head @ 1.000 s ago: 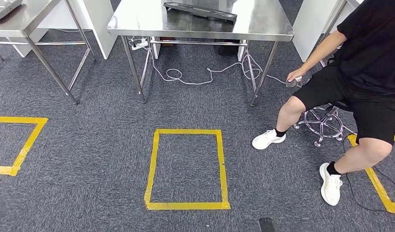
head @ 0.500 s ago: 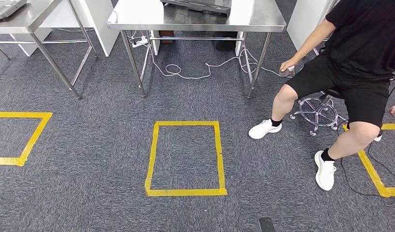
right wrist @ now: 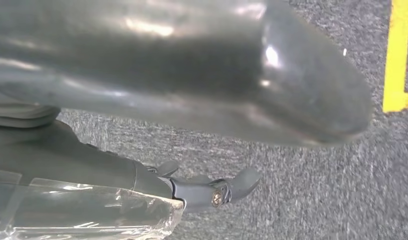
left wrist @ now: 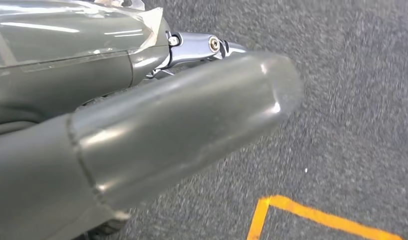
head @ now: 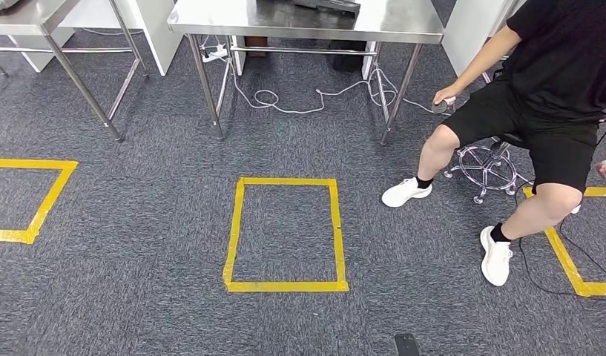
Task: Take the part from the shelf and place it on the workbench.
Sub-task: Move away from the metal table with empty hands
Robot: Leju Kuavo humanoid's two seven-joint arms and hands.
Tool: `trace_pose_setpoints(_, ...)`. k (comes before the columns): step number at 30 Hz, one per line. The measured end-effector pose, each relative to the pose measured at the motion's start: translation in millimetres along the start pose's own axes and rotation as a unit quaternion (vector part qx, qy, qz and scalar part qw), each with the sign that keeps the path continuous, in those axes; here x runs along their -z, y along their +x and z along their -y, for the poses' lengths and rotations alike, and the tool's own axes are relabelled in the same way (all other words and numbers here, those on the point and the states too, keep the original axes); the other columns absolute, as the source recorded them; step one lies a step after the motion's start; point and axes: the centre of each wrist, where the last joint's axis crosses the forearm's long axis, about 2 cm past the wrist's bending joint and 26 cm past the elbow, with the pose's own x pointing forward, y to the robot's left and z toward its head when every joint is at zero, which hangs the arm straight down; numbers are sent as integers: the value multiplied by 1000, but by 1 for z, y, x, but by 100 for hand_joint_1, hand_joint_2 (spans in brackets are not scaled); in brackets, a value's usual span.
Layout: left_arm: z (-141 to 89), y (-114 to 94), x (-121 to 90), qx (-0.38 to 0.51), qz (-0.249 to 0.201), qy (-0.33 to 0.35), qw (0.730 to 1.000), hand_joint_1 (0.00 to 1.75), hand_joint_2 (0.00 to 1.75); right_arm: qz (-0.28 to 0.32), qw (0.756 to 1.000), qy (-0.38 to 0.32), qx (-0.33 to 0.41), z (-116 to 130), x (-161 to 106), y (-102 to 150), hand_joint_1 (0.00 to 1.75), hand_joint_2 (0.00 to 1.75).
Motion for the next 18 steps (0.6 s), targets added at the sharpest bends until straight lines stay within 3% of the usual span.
trace_pose_setpoints(18,0,1,2,-5,0,2,1000,0,0,-5,1000,4,0,-5,0,5,0,0)
